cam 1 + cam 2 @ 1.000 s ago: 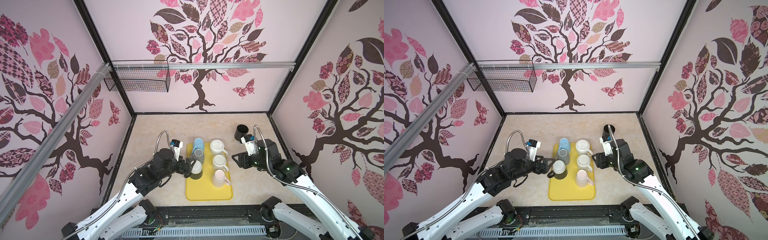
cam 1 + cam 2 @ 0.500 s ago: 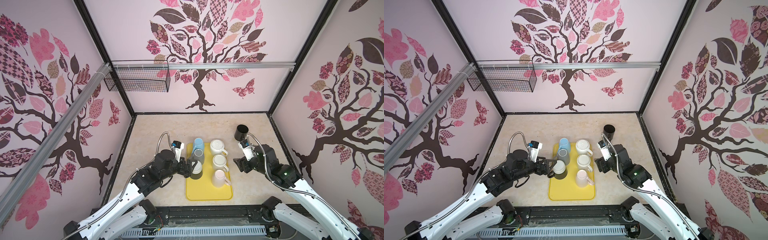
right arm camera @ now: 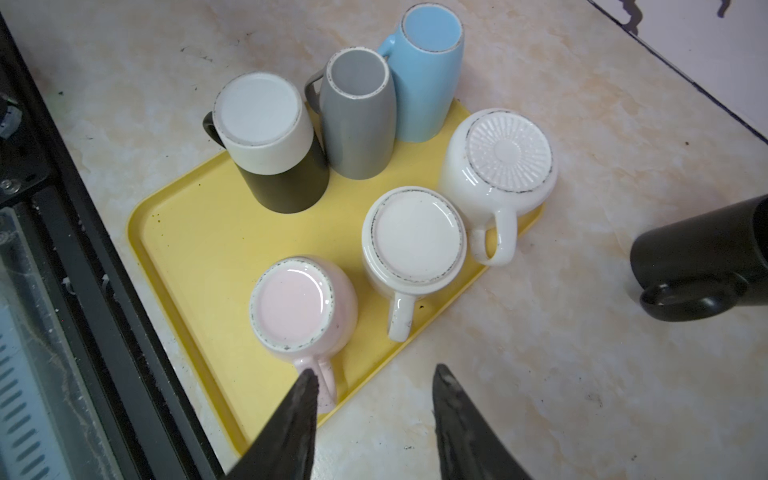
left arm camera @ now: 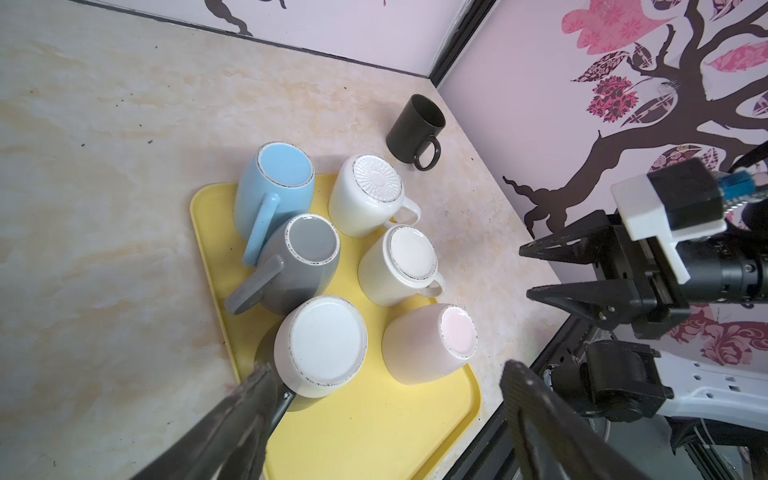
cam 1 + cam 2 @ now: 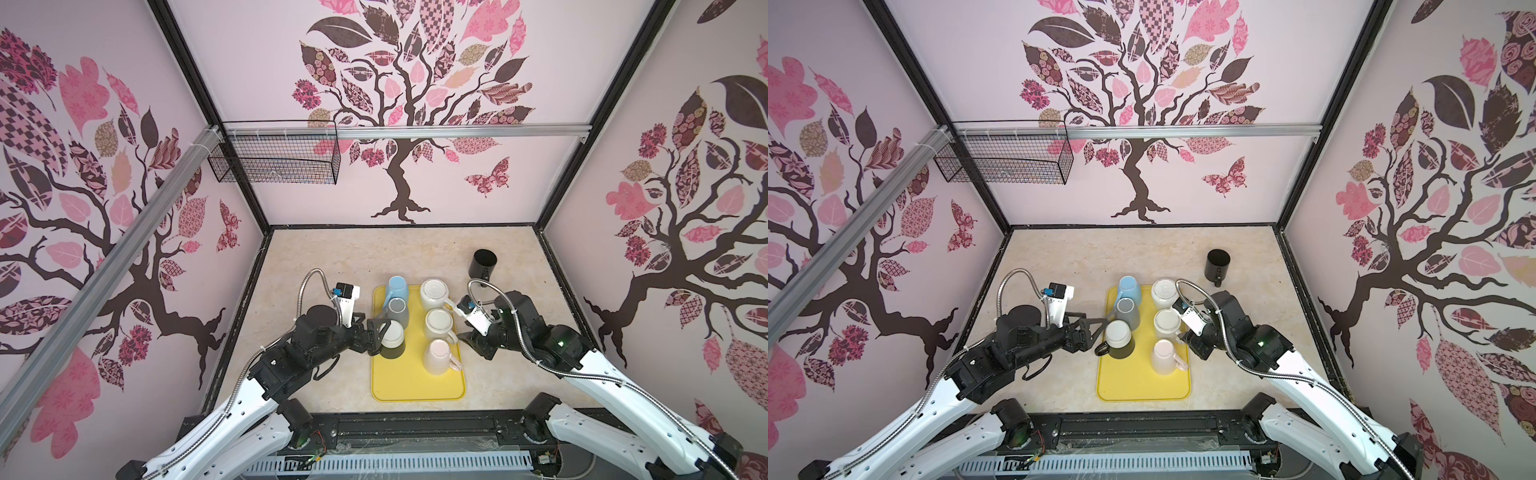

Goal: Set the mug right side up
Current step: 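Move the right gripper over the upside-down pink mug nearest the robot, then lower the right gripper onto the pink mug and close on its rim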

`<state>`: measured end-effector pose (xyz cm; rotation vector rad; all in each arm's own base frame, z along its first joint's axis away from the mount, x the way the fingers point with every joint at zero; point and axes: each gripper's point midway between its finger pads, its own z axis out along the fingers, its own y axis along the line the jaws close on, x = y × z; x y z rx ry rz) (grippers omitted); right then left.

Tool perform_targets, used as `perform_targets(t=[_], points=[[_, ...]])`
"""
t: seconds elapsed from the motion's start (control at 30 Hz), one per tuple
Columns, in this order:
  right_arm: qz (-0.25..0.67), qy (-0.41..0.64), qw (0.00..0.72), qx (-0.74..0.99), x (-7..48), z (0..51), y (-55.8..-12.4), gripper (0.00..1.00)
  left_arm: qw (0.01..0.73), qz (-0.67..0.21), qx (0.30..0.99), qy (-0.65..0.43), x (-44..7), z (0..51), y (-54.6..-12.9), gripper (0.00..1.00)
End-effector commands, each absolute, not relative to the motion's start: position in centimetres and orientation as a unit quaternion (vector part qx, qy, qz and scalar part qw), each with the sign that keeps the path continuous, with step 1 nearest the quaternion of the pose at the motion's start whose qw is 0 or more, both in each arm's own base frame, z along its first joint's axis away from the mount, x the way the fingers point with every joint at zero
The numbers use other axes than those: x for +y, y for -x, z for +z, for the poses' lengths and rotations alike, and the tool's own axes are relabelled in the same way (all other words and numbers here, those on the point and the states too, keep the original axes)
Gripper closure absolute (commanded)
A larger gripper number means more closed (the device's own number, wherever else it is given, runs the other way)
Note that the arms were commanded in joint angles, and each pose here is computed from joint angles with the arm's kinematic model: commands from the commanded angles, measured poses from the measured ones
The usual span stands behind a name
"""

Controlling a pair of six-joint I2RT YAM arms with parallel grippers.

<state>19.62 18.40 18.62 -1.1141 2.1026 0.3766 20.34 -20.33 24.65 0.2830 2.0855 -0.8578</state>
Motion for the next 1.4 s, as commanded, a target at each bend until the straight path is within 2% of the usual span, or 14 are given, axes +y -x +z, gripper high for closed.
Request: perform_targets(t=[0.0,0.2,0.57,0.87,1.37], points=[[0.122,0.487,0.350,0.791,18.7,19.2,-19.0,0.52,0.425,-0.339,0.832,-0.109,-20.2,24.1,-20.5,0.12],[0.048,0.556,0.271,0.784,18.0,14.6,-17.7,0.53,0.424,-0.342,0.831,-0.112,-20.5,24.0,-20.6,0.12],[0.075,0.572,0.255,0.776,18.8,12.6,-16.9,0.50,0.423,-0.353,0.827,-0.113,-20.7,24.1,-20.4,0.12],[0.104,0.591,0.210,0.771,20.6,11.0,-15.7,0.49,0.420,-0.354,0.828,-0.112,-20.7,23.8,-20.3,0.12],[0.082,0.574,0.200,0.790,21.1,9.3,-16.8,0.58,0.412,-0.351,0.833,-0.112,-20.9,23.3,-20.5,0.12]])
